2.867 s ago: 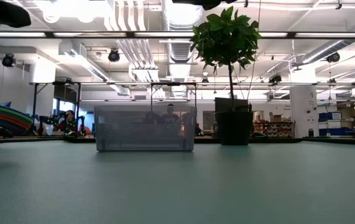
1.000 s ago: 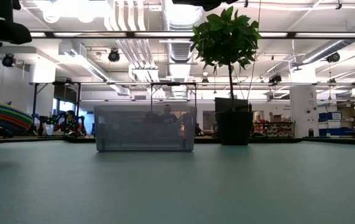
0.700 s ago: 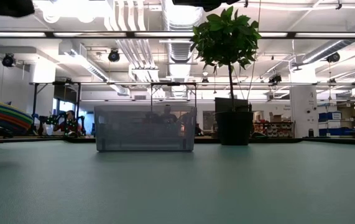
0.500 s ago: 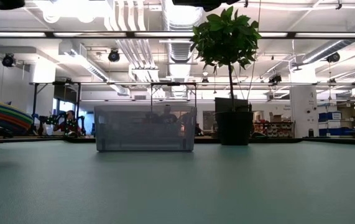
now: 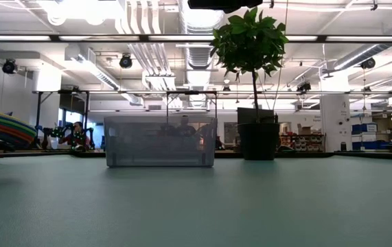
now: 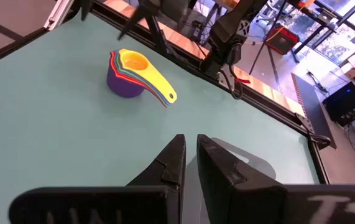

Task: Nest measuring cups in basket
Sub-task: Put the nested measuring cups into the black bin

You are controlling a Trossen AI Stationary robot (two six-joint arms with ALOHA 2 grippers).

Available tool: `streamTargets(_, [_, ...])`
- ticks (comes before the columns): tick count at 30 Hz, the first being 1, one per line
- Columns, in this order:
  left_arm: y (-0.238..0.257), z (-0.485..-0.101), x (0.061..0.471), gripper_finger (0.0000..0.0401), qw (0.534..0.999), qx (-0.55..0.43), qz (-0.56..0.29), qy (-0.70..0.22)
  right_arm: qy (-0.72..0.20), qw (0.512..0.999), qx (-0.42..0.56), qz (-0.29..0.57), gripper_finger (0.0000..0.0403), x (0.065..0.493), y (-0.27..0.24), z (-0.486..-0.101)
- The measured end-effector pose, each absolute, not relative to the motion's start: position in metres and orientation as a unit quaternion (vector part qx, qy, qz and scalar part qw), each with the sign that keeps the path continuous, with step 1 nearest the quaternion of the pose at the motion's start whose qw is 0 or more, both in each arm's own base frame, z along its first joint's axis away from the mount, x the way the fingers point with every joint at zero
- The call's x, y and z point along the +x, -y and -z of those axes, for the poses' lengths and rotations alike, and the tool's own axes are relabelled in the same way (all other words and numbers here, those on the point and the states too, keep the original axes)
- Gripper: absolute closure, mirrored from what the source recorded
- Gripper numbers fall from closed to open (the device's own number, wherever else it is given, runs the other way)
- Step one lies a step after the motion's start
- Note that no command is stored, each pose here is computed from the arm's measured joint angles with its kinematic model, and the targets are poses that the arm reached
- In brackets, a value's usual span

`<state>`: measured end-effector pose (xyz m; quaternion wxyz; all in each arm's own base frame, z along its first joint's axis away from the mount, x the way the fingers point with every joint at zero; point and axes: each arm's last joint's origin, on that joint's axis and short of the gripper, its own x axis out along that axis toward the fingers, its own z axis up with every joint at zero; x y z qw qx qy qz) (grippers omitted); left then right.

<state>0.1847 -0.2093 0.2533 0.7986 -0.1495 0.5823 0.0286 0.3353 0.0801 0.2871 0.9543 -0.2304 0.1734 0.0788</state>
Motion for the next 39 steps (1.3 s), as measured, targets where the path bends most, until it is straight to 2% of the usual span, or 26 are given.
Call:
streamTargets(5, [0.215, -0.241, 0.179, 0.0117, 0.807, -0.130, -0.050, -0.574, -0.173, 0.953, -0.234, -0.079, 0.0374, 0.335, -0.080, -0.287])
streamTargets(9, [0.223, -0.228, 0.182, 0.0123, 0.810, -0.113, -0.067, -0.571, -0.173, 0.953, -0.235, -0.079, 0.0374, 0.335, -0.080, -0.287])
streamTargets(17, [0.235, -0.214, 0.189, 0.0127, 0.775, -0.027, -0.126, -0.619, -0.165, 0.951, -0.249, -0.080, 0.0374, 0.336, -0.079, -0.288])
streamTargets(25, [0.240, -0.196, 0.190, 0.0130, 0.766, 0.002, -0.144, -0.626, -0.163, 0.952, -0.248, -0.072, 0.0374, 0.337, -0.074, -0.289])
streamTargets(32, [0.240, -0.176, 0.191, 0.0171, 0.757, 0.036, -0.166, -0.630, -0.163, 0.952, -0.249, -0.070, 0.0374, 0.338, -0.073, -0.289])
streamTargets(39, [0.244, -0.171, 0.193, 0.0249, 0.753, 0.048, -0.167, -0.634, -0.163, 0.952, -0.249, -0.070, 0.0374, 0.338, -0.073, -0.289])
